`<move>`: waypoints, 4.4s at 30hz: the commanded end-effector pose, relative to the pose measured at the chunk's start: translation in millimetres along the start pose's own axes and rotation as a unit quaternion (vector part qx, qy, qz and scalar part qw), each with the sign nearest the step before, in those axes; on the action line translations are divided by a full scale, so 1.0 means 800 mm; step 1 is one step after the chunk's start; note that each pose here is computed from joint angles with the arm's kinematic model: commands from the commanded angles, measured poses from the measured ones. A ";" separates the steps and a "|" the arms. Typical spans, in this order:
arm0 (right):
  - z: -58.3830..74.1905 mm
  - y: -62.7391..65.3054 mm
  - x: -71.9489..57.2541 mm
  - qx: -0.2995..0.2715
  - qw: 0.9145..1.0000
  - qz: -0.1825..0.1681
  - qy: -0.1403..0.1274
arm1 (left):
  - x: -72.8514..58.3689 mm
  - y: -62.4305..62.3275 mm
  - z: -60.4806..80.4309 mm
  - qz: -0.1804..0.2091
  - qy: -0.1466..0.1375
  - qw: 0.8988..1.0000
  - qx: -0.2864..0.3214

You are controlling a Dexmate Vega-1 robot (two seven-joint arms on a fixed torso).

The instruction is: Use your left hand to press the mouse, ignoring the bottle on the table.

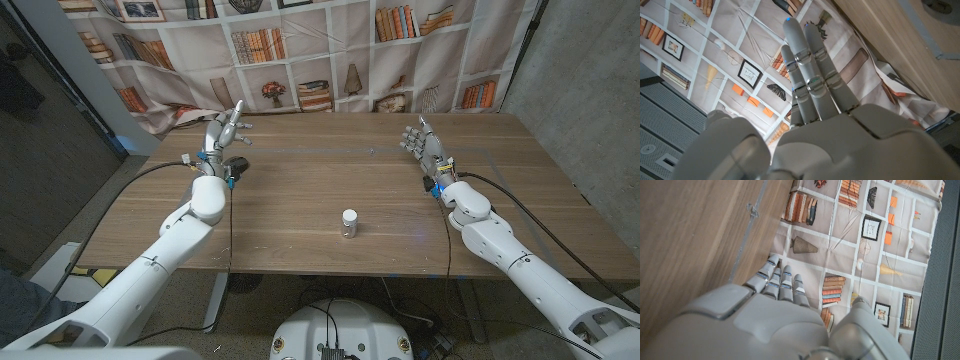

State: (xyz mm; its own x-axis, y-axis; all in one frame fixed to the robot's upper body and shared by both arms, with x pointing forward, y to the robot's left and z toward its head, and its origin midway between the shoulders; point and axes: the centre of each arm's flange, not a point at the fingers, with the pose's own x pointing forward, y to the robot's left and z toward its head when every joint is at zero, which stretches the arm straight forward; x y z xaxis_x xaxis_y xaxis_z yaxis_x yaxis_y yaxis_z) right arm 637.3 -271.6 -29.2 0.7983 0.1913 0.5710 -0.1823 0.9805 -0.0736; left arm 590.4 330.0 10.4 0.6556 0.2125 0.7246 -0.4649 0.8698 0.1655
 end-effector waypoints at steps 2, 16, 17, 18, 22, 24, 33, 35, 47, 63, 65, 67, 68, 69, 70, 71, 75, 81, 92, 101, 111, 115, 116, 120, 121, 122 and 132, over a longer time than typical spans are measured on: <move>0.000 0.000 0.009 0.002 1.000 0.012 -0.003 | -0.005 0.012 0.019 0.022 0.003 0.998 0.057; -0.001 0.001 0.006 0.000 1.000 0.016 -0.002 | -0.011 0.018 0.023 0.048 0.012 0.996 0.069; -0.002 0.001 0.005 0.000 1.000 0.016 -0.001 | -0.011 0.018 0.024 0.048 0.013 0.996 0.072; -0.002 0.001 0.004 0.002 1.000 0.014 -0.001 | -0.011 0.018 0.025 0.047 0.013 0.996 0.073; -0.005 0.002 0.002 0.003 1.000 0.015 -0.001 | -0.013 0.018 0.026 0.046 0.015 0.996 0.077; -0.006 0.002 0.000 0.005 1.000 0.014 -0.001 | -0.013 0.018 0.027 0.045 0.017 0.996 0.081; -0.010 0.003 -0.003 0.005 1.000 0.017 0.003 | -0.012 0.022 0.033 0.033 0.020 0.992 0.121; -0.012 0.003 -0.003 0.007 1.000 0.015 0.006 | -0.011 0.022 0.035 0.033 0.017 0.990 0.134; -0.017 0.007 -0.004 0.006 1.000 0.016 0.011 | -0.007 0.021 0.043 0.041 0.038 0.978 0.203; -0.024 0.014 -0.005 0.009 1.000 0.019 0.018 | 0.004 0.023 0.050 0.030 0.056 0.935 0.349; -0.026 0.015 -0.006 0.010 1.000 0.020 0.021 | 0.006 0.022 0.049 0.020 0.066 0.929 0.363; -0.026 0.017 -0.007 0.010 0.999 0.021 0.023 | 0.008 0.020 0.049 0.008 0.072 0.923 0.379; -0.026 0.018 -0.007 0.007 0.999 0.023 0.022 | 0.009 0.019 0.049 0.002 0.072 0.920 0.386; -0.026 0.018 -0.008 0.008 0.999 0.022 0.023 | 0.010 0.018 0.050 -0.003 0.075 0.916 0.394; -0.024 0.018 -0.008 0.008 0.999 0.022 0.023 | 0.010 0.017 0.050 -0.009 0.074 0.913 0.400; -0.023 0.019 -0.008 0.005 0.999 0.024 0.022 | 0.011 0.016 0.050 -0.014 0.077 0.910 0.407; -0.017 0.019 -0.010 0.003 0.999 0.025 0.021 | 0.014 0.014 0.054 -0.026 0.084 0.899 0.428; -0.010 0.018 -0.011 -0.003 0.999 0.026 0.021 | 0.015 0.010 0.057 -0.038 0.081 0.891 0.446; 0.000 0.014 -0.004 0.001 1.000 0.025 0.001 | 0.020 -0.002 0.054 -0.072 0.081 0.883 0.456; 0.001 0.012 -0.004 0.002 1.000 0.024 -0.005 | 0.023 -0.014 0.049 -0.100 0.078 0.872 0.472; 0.002 0.010 -0.003 0.003 1.000 0.021 -0.007 | 0.026 -0.016 0.047 -0.122 0.081 0.851 0.505; 0.002 0.011 -0.002 0.004 1.000 0.020 -0.008 | 0.028 -0.015 0.048 -0.119 0.079 0.845 0.516; 0.002 0.011 -0.002 0.005 1.000 0.019 -0.007 | 0.028 -0.015 0.048 -0.117 0.077 0.841 0.522; 0.002 0.011 -0.002 0.003 1.000 0.018 -0.006 | 0.027 -0.023 0.045 -0.114 0.067 0.823 0.552; 0.002 0.011 -0.003 0.004 1.000 0.017 -0.006 | 0.026 -0.024 0.043 -0.115 0.067 0.820 0.557; 0.002 0.011 -0.003 0.005 1.000 0.016 -0.005 | 0.026 -0.026 0.042 -0.117 0.066 0.816 0.562; -0.005 0.016 -0.001 0.008 1.000 0.020 0.000 | 0.028 -0.035 0.028 -0.146 0.084 0.798 0.579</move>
State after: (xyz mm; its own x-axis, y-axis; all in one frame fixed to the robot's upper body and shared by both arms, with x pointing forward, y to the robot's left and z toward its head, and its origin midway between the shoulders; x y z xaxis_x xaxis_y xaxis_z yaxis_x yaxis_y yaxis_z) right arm 633.1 -263.2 -30.1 0.7840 0.2267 0.5779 -0.2165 0.9723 -0.0877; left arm 595.9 302.6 43.0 0.8411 0.2130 0.4971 -0.5044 -0.0227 0.8632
